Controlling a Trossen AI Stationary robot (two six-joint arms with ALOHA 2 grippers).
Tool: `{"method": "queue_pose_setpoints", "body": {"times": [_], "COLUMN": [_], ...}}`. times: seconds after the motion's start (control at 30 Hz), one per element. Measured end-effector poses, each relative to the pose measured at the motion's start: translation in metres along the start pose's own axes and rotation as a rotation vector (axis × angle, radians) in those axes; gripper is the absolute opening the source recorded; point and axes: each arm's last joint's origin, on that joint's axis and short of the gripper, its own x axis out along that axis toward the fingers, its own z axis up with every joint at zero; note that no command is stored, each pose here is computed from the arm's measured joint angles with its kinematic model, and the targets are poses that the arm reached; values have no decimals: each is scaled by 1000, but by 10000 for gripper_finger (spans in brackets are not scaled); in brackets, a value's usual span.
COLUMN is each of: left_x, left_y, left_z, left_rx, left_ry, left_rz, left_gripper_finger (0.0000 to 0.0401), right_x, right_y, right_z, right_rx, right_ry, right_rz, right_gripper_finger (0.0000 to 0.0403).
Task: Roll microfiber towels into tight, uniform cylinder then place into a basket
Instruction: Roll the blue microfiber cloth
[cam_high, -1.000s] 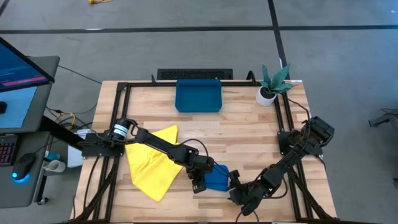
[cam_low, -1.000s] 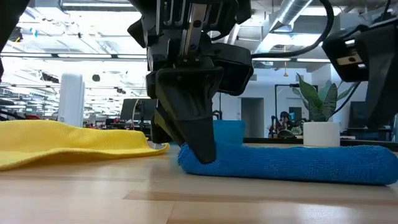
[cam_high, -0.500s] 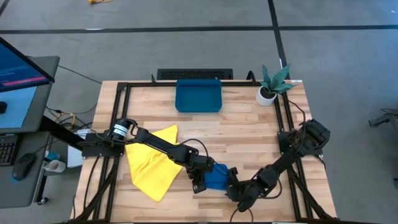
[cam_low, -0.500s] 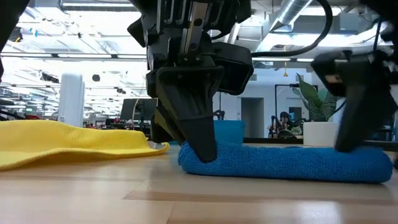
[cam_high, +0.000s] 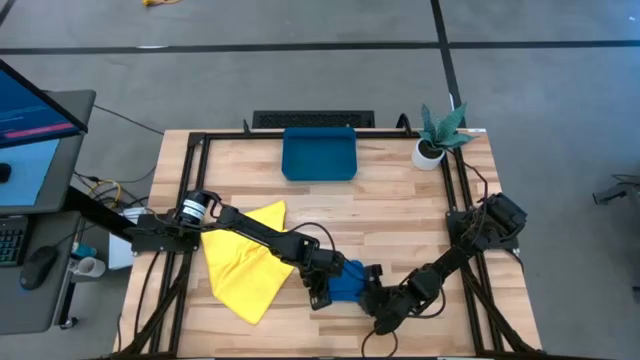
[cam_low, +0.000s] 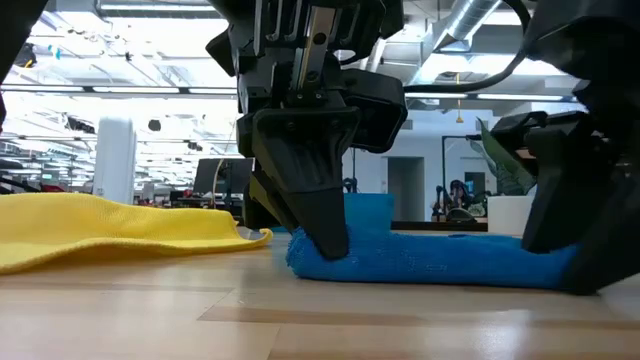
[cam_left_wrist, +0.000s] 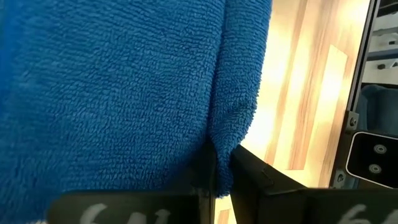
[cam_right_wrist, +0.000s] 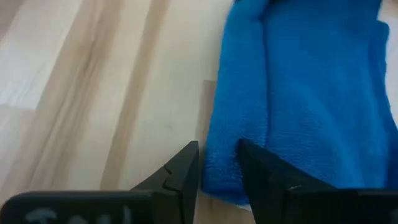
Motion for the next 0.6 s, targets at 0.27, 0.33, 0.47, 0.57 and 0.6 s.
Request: {"method": "queue_pose_setpoints", "body": {"times": [0.27, 0.33, 0.47, 0.57, 0.6], "left_x": [0, 0, 1, 1, 2], "left_y": [1, 0, -1, -2, -3], "left_z": [-2, -2, -3, -4, -5], "left_rx": [13, 23, 53, 72, 78], "left_ry": [14, 14, 17, 19, 20], "left_rz": [10, 11, 12, 12, 12], "left_gripper_finger": [16, 20, 37, 59, 68], "right_x": [4, 3, 3, 2, 2], "right_y": [-9, -9, -9, -9, -9], "right_z": [2, 2, 2, 3, 3], "right_rx": [167, 175, 196, 240, 246], "right_ry": [33, 38, 45, 50, 48], "right_rz": [17, 25, 42, 62, 72], "right_gripper_finger": [55, 27, 20, 35, 38]}}
